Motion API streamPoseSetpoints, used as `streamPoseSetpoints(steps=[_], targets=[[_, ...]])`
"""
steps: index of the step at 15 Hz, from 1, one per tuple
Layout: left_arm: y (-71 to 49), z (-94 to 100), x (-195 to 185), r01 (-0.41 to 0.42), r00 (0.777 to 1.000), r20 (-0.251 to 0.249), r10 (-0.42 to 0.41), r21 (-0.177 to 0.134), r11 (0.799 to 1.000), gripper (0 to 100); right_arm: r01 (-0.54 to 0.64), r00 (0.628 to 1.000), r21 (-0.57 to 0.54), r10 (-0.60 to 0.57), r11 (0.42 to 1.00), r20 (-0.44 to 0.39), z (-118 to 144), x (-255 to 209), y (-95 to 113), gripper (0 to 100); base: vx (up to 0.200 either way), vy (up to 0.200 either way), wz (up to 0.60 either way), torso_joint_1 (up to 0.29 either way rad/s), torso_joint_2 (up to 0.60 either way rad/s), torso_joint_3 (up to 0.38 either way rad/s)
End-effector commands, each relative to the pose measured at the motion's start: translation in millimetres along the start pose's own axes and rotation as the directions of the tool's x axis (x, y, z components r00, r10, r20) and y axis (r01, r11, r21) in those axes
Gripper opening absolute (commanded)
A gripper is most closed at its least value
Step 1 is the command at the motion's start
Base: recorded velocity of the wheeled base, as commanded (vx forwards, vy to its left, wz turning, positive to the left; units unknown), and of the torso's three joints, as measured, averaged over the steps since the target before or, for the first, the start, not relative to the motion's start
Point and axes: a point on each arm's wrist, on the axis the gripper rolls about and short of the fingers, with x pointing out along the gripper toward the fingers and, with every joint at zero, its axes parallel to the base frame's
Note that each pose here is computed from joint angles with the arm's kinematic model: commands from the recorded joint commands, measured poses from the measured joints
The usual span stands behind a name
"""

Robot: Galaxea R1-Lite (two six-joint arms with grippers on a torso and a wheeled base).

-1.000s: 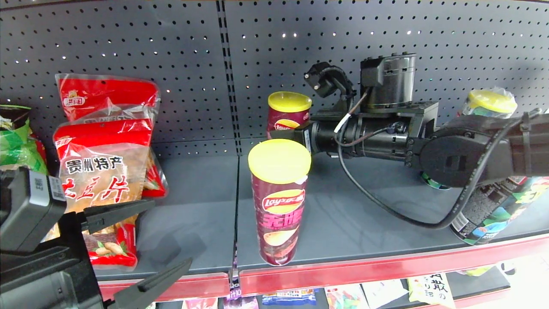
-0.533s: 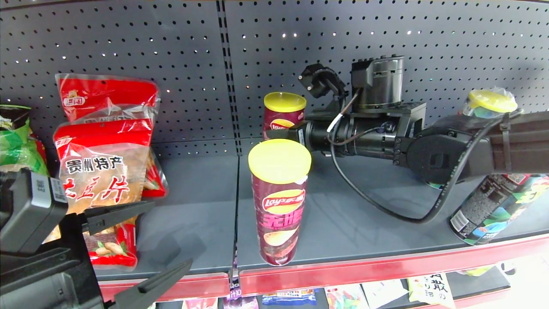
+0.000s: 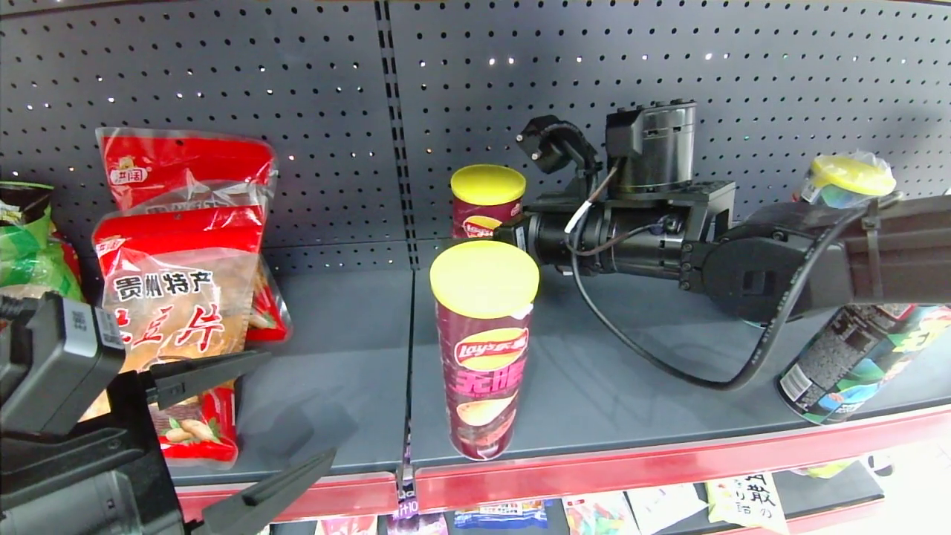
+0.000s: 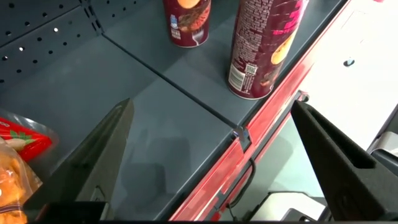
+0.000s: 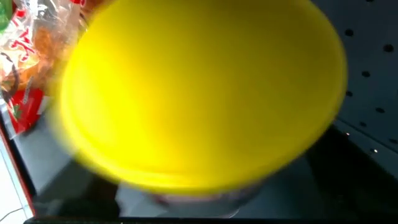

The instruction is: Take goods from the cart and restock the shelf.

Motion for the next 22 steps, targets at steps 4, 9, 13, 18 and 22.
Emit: streamPoseSetpoints(steps=[4,9,13,18,22], targets=[[1.8,1.1,9.2,0.005,1.000,-0.021,-0.005,-0.005,1.000,100,0.023,0.999,0.004,-0.023,1.000,-0.034,-6.4,-43.6,8.1,100,0.000,0.000,0.00,0.000,0.00,0.000],[2.2,0.0,13.6,0.008,0.999,-0.038,-0.008,-0.006,1.000,100,0.109,0.992,0.010,-0.109,0.994,-0.069,-19.6,-90.0,10.3,100,0.000,0.000,0.00,0.000,0.00,0.000],[1.4,-5.6,16.7,0.015,0.998,-0.067,-0.016,-0.004,1.000,100,0.136,0.988,0.010,-0.135,0.991,-0.073,-28.4,-125.6,13.7,100,0.000,0.000,0.00,0.000,0.00,0.000],[-0.8,-18.5,19.9,0.029,0.992,-0.122,-0.030,-0.011,1.000,100,0.148,0.984,0.007,-0.147,0.989,-0.099,-52.5,-169.1,26.4,100,0.000,0.000,0.00,0.000,0.00,0.000],[-0.7,-20.5,21.6,0.030,0.990,-0.135,-0.032,-0.013,0.999,100,0.134,0.984,-0.027,-0.136,0.991,-0.118,-70.8,-192.2,34.3,100,0.000,0.000,0.00,0.000,0.00,0.000]])
